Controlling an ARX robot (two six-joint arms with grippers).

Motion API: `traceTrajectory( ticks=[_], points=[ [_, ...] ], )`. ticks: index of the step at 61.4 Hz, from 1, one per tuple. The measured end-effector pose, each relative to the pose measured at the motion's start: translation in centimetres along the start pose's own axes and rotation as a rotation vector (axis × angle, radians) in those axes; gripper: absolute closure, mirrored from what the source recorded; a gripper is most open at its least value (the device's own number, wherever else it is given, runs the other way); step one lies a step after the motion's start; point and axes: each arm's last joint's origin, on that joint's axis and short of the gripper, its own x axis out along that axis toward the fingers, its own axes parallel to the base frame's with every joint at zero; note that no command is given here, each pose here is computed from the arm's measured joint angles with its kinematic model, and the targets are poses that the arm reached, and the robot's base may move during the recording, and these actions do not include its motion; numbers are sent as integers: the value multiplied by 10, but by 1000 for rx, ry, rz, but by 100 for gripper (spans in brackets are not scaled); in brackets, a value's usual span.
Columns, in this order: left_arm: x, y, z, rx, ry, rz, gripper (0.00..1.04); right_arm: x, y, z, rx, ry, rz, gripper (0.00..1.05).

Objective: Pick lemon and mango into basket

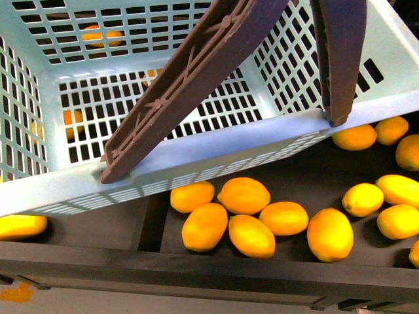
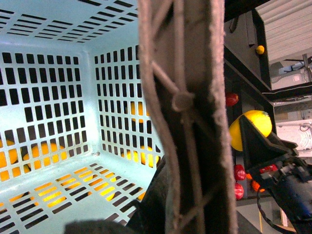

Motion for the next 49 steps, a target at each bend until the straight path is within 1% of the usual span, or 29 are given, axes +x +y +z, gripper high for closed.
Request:
traceTrajectory(
  ticks=[9,19,27,33,37,38,39,40,44,46,47,48,49],
  points=[
    [0,0,0,0,0,0,100,4,38,7,44,-19,55,49],
    [0,0,0,0,0,0,100,9,80,2,53,3,127,49],
    [0,0,0,0,0,0,100,11,105,-4,52,19,166,49],
    [0,0,0,0,0,0,100,11,115,-9,54,35,190,48],
    [0,0,0,0,0,0,100,10,120,-16,58,50,196,37],
    [0,0,0,0,0,0,100,10,120,-16,58,52,196,36],
    [0,0,0,0,0,0,100,10,121,-18,60,58,196,31],
    [0,0,0,0,0,0,100,10,121,-19,61,59,196,31],
    [0,0,0,0,0,0,100,9,121,-24,69,68,193,19],
    [0,0,0,0,0,0,100,9,121,-24,72,68,191,17],
    [0,0,0,0,0,0,100,8,120,-25,78,68,184,13],
    [0,0,0,0,0,0,100,8,120,-25,79,68,183,12],
    [0,0,0,0,1,0,100,7,118,-26,86,67,172,8]
  ],
)
